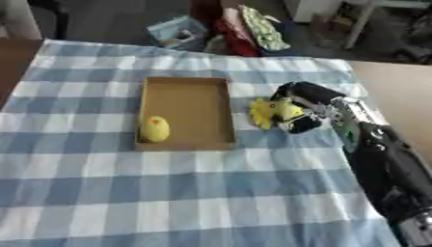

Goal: Pick up objects on the table and place them in the box.

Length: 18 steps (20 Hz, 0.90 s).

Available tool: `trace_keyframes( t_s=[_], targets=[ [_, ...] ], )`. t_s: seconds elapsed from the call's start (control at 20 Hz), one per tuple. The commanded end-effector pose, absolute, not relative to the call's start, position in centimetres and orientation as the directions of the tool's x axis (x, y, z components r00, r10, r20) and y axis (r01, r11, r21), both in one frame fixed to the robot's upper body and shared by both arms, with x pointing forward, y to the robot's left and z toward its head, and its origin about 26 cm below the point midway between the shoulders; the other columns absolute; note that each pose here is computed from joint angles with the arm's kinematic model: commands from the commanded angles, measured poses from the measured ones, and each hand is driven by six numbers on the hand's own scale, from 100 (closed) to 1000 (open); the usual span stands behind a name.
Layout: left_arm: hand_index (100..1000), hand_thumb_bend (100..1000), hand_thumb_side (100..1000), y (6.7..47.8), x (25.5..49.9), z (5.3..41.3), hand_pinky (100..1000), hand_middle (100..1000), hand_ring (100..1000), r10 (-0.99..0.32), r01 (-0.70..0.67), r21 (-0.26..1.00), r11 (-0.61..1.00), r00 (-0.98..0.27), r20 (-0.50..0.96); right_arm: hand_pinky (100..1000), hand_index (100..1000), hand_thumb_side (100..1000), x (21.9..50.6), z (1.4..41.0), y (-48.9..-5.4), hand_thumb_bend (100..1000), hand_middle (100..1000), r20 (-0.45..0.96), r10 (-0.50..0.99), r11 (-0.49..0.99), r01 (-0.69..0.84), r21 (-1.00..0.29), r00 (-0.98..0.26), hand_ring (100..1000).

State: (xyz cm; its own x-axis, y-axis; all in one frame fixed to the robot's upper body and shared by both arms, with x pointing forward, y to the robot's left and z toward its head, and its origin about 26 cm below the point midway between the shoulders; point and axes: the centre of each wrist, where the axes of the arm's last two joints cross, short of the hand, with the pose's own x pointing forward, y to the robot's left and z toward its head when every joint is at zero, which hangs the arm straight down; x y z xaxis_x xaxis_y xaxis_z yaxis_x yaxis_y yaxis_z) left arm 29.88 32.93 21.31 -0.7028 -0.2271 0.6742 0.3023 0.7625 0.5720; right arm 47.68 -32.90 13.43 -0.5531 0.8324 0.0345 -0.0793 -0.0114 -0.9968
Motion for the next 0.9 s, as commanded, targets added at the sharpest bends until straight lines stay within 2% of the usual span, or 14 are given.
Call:
trace_keyframes(
  t_s=[0.05,0.15,0.35,0.6,0.75,0.9],
  targets=[
    [727,100,731,33.2,29.6,22.1,742,481,488,-0.247,0.278,0.594,0.755,-0.718,0.650,772,619,241,47.8,15.6,-33.6,100,483,-0.006,0.831,-0.002,0.008,-1.000,-0.557,785],
    [726,100,732,33.2,29.6,22.1,742,481,488,-0.249,0.277,0.593,0.756,-0.716,0.652,769,571,225,47.9,16.7,-33.2,100,439,-0.014,0.815,0.020,0.052,-0.998,-0.580,772],
    [727,100,733,33.2,29.5,22.0,742,481,488,-0.249,0.281,0.593,0.754,-0.714,0.655,769,542,190,48.1,19.3,-31.9,100,406,-0.027,0.775,0.064,0.120,-0.991,-0.631,762],
    [726,100,732,33.0,29.5,21.9,743,481,489,-0.241,0.296,0.593,0.749,-0.712,0.660,768,538,165,48.6,21.8,-29.0,100,399,-0.016,0.723,0.120,0.149,-0.982,-0.691,759],
    [726,100,732,32.8,29.6,21.9,743,482,489,-0.227,0.310,0.588,0.747,-0.712,0.665,770,540,184,48.9,22.3,-27.1,100,400,-0.002,0.700,0.141,0.141,-0.980,-0.714,760],
    [726,100,735,32.5,29.7,22.0,744,483,490,-0.211,0.326,0.582,0.745,-0.712,0.670,774,542,146,49.3,22.0,-25.1,100,401,0.022,0.686,0.160,0.121,-0.980,-0.727,762]
  ],
)
